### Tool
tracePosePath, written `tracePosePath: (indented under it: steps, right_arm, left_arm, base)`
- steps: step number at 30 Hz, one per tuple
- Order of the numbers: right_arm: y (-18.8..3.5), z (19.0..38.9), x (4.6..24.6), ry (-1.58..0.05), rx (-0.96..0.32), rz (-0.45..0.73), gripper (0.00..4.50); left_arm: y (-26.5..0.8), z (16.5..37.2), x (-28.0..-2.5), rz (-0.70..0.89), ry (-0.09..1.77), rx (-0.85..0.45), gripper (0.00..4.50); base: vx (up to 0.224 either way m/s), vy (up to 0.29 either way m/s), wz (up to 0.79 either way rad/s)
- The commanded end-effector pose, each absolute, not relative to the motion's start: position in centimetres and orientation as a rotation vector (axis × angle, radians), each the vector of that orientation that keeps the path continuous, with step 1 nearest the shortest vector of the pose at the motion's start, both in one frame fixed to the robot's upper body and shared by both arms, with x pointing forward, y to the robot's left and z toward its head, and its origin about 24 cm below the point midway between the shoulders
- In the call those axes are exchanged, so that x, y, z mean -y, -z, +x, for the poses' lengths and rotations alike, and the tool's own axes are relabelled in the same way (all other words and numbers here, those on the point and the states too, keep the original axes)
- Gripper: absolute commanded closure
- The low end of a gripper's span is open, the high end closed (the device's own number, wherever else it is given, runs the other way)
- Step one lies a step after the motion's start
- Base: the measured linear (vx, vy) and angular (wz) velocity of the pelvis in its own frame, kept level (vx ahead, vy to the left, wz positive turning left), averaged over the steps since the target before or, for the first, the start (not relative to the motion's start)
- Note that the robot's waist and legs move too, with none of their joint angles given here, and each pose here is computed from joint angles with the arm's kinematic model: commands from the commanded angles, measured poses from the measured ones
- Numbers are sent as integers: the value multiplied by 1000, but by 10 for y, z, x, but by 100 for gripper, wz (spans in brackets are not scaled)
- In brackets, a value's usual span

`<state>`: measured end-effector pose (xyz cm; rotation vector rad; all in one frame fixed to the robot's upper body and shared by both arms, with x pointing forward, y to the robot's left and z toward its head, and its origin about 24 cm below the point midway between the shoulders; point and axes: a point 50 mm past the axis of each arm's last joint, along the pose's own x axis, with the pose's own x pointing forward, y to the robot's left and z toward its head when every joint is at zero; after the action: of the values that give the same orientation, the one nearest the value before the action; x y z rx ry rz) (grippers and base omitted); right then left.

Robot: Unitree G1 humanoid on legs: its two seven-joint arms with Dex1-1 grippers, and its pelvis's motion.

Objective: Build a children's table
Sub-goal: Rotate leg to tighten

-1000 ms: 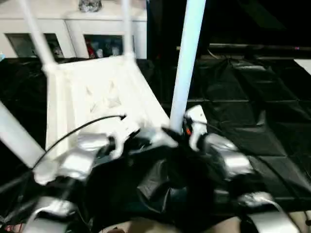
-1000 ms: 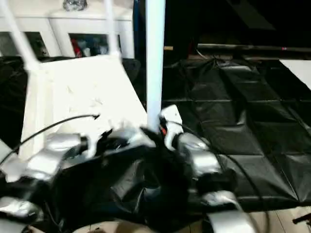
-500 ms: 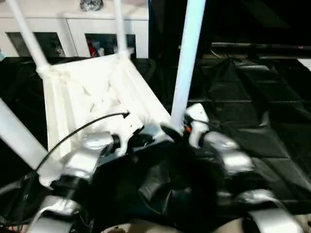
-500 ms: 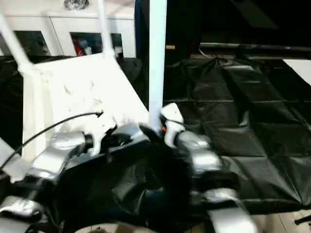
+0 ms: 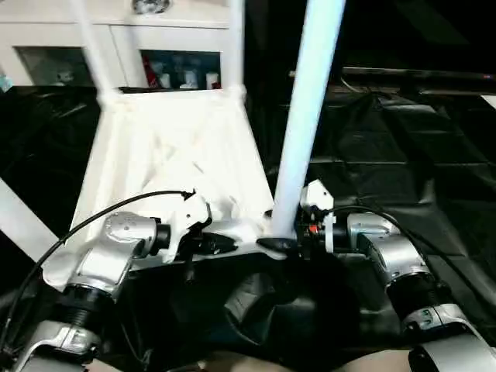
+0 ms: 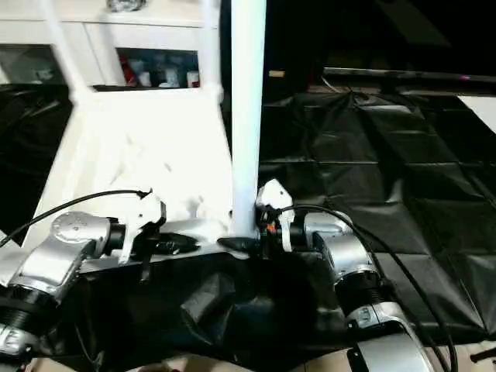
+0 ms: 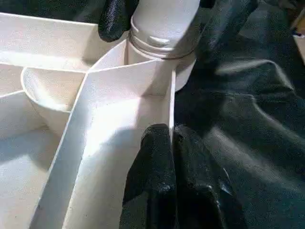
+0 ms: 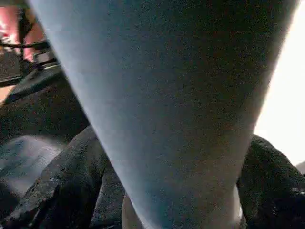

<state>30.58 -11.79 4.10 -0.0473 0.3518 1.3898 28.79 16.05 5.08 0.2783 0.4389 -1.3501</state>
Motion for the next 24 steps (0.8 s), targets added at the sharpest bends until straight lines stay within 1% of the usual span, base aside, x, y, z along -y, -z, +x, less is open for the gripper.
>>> tracePosePath:
  steps: [1, 3, 4, 6, 7, 9, 12, 14, 19, 21, 23, 24]
  right_arm:
    - [-43, 301, 109, -1475, -361, -39, 104]
    - [-42, 300, 108, -1492, -372, -36, 109]
    - [-42, 300, 108, -1493, -372, -34, 121]
    - [-42, 300, 107, -1497, -374, -30, 121]
    - [-42, 300, 106, -1498, -372, -27, 144]
    - [-42, 299, 105, -1498, -371, -23, 153]
    - [-39, 297, 102, -1483, -365, -12, 181]
    - [-36, 297, 99, -1449, -358, -1, 183]
    - [-25, 303, 87, -1260, -367, 28, 192]
    - [-19, 308, 79, -1130, -361, 44, 194]
    - [-15, 311, 74, -1055, -377, 61, 194]
    - [-13, 314, 70, -992, -384, 77, 195]
  left_arm:
    - [-64, 288, -150, 266, 1406, -353, 450]
    - [-64, 288, -152, 268, 1411, -358, 450]
    - [-64, 288, -153, 268, 1412, -359, 450]
    - [-64, 287, -153, 267, 1413, -361, 450]
    - [-64, 287, -153, 268, 1409, -362, 450]
    - [-63, 287, -153, 270, 1404, -362, 450]
    - [-62, 291, -149, 274, 1355, -350, 450]
    - [-61, 296, -145, 269, 1304, -339, 450]
    - [-64, 309, -130, 236, 1182, -285, 450]
    - [-65, 316, -119, 240, 1133, -264, 450]
    - [-64, 319, -113, 242, 1102, -265, 450]
    - [-64, 322, -108, 245, 1074, -263, 450]
  base:
    - [0, 0, 0]
    - [0, 0, 0]
    - [0, 0, 0]
    - [0, 0, 0]
    - [0, 0, 0]
    - [0, 0, 0]
    - [0, 0, 0]
    - [0, 0, 0]
    - [0, 0, 0]
    - [0, 0, 0]
    - [0, 0, 0]
    - [0, 0, 0]
